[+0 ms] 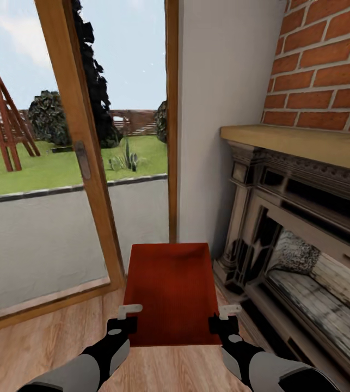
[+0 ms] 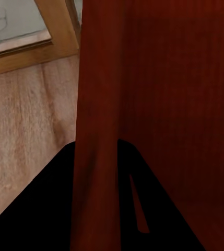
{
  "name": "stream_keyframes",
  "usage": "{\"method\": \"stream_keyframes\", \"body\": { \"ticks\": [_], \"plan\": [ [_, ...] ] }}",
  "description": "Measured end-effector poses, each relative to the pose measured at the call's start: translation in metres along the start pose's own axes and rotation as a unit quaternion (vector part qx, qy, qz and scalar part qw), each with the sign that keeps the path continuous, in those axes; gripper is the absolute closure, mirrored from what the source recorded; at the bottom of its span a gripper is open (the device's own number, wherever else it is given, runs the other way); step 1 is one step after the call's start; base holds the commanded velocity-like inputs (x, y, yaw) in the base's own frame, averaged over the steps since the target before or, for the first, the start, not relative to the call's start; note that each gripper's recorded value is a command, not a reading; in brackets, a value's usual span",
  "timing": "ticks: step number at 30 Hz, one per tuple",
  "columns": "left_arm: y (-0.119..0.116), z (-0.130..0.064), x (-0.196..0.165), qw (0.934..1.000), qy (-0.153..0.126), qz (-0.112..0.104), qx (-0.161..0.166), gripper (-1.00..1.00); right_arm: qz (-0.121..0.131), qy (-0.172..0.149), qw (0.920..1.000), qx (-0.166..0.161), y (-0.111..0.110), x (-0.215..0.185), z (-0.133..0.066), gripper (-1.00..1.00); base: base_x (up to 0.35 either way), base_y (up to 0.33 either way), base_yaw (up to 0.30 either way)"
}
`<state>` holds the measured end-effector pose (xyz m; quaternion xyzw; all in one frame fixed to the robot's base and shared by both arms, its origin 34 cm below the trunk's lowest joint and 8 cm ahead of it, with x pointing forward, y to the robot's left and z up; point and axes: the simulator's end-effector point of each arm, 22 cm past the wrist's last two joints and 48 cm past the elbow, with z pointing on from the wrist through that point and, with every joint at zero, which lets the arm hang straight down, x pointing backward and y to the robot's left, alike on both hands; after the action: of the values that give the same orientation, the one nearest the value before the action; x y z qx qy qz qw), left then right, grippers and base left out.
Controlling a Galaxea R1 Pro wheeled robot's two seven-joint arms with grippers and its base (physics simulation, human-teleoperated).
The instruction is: Move the two storage containers from the living room to the garage. In the garage, place one container on the floor and stack the other container on top of it (either order is fine).
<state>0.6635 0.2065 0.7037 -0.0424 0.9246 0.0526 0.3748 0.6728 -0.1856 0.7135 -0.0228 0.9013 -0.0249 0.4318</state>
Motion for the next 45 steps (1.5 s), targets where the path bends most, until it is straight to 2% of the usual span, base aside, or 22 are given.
{"method": "stream_keyframes", "body": {
  "ticks": [27, 45],
  "plan": [
    [0.0, 0.0, -0.0006, 1.0, -0.001, 0.001, 0.0, 1.0, 0.001, -0.001, 1.0, 0.0, 0.0, -0.0001, -0.0001, 1.0, -0.336, 0.0, 0.268],
    [0.0, -0.0005, -0.0007, 1.0, -0.001, 0.001, 0.0, 1.0, 0.001, -0.001, 1.0, 0.0, 0.0, -0.0003, -0.0006, 1.0, -0.026, 0.0, 0.28]
  ]
}}
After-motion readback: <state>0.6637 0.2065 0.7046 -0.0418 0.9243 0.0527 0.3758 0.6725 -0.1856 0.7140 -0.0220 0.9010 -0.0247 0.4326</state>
